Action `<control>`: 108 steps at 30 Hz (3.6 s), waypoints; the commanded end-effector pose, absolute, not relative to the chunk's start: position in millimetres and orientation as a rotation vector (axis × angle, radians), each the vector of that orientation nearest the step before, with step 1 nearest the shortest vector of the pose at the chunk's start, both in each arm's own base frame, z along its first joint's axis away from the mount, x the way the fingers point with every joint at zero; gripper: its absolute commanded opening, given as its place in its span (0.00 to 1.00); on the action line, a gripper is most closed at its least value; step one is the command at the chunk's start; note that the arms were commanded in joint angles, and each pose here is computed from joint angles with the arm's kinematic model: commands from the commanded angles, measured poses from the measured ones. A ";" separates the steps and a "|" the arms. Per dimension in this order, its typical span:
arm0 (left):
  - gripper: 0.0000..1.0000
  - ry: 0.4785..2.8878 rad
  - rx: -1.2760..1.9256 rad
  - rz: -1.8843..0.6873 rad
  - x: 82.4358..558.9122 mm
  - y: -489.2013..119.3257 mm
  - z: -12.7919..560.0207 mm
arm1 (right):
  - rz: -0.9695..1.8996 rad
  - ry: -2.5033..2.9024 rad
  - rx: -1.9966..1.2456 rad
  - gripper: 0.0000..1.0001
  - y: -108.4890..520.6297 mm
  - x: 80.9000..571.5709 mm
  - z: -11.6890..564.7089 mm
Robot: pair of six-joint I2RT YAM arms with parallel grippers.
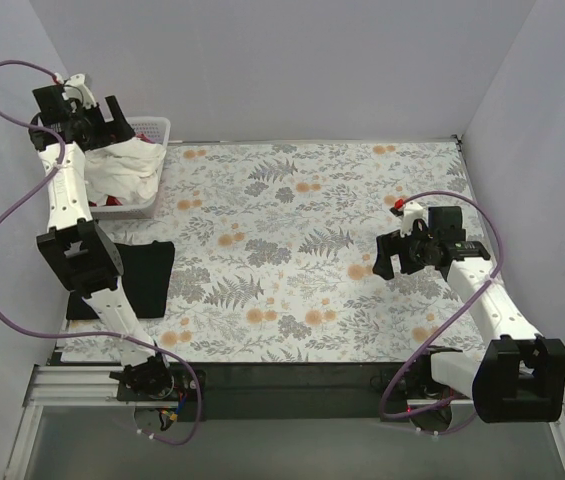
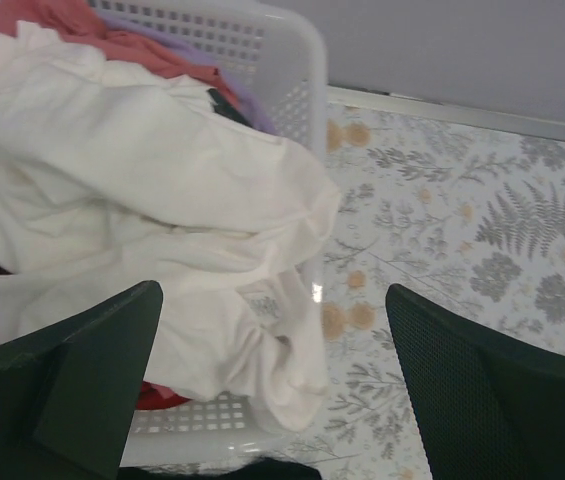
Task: Fold and stack the t-shirts
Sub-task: Grab the tshirt from the pile, then move the tshirt to the center of the board, then flatten the tshirt out
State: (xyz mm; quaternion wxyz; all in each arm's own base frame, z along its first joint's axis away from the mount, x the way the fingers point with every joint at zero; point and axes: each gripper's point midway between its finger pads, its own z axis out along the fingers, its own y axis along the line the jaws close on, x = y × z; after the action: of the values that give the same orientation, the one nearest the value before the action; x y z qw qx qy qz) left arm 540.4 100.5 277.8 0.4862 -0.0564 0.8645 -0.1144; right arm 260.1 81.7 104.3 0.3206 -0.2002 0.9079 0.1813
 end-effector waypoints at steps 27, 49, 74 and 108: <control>0.00 1.874 -0.150 -0.082 628.6 161.9 275.4 | 0.537 2.420 -0.555 0.98 86.4 265.7 98.9; 0.00 1.208 0.269 -0.521 504.7 -67.3 587.0 | 0.538 2.374 -0.565 0.99 88.3 264.0 109.4; 0.84 2.149 0.527 -0.843 407.0 -130.5 182.4 | 0.703 2.332 -0.638 0.97 131.0 317.7 120.4; 0.88 2.366 0.131 -0.259 566.5 -88.6 70.8 | 0.794 2.303 -0.841 0.09 270.8 422.7 68.2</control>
State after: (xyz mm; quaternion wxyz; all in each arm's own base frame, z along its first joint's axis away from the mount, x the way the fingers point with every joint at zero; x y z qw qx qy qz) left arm 544.3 -104.4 40.1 0.3199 0.0578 0.9346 -0.1443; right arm 406.0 272.2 42.3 0.2347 -0.3099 0.8706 0.3015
